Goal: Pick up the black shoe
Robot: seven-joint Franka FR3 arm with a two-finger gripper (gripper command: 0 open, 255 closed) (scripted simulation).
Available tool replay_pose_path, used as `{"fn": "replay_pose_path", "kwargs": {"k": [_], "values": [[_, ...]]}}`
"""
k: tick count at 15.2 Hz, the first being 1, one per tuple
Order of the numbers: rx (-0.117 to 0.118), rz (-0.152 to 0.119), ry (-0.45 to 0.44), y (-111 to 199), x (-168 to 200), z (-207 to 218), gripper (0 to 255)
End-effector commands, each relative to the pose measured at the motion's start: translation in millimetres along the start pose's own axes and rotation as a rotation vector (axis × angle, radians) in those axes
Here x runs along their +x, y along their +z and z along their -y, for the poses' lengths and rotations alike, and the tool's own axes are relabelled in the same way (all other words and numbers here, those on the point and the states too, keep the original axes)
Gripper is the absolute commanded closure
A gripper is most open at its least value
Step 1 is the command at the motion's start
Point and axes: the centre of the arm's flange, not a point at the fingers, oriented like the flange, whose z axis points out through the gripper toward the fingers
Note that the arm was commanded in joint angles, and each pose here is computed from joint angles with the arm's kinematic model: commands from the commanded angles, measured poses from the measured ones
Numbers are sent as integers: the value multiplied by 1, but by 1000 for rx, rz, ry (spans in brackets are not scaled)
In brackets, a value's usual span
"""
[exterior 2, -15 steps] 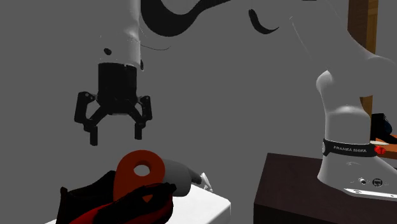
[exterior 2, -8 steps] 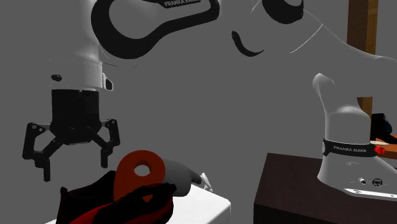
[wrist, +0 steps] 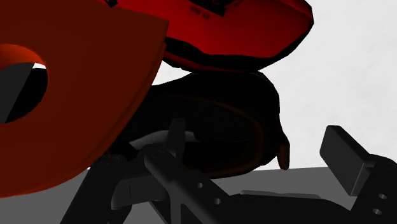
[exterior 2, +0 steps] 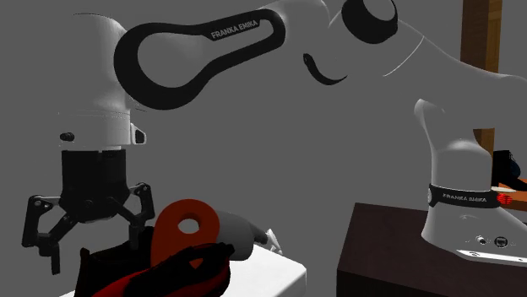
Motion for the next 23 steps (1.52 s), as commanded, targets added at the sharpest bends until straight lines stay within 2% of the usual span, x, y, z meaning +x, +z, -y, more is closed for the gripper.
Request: {"fn": "replay_pose_path", "kwargs": {"k": [1, 2, 11, 23], "values": [[0, 0, 0, 4, 1, 1, 0], [0, 0, 0, 3, 1, 1, 255], [0, 0, 0, 4, 1, 1, 255], [0, 0, 0, -59, 0, 2, 255]]}}
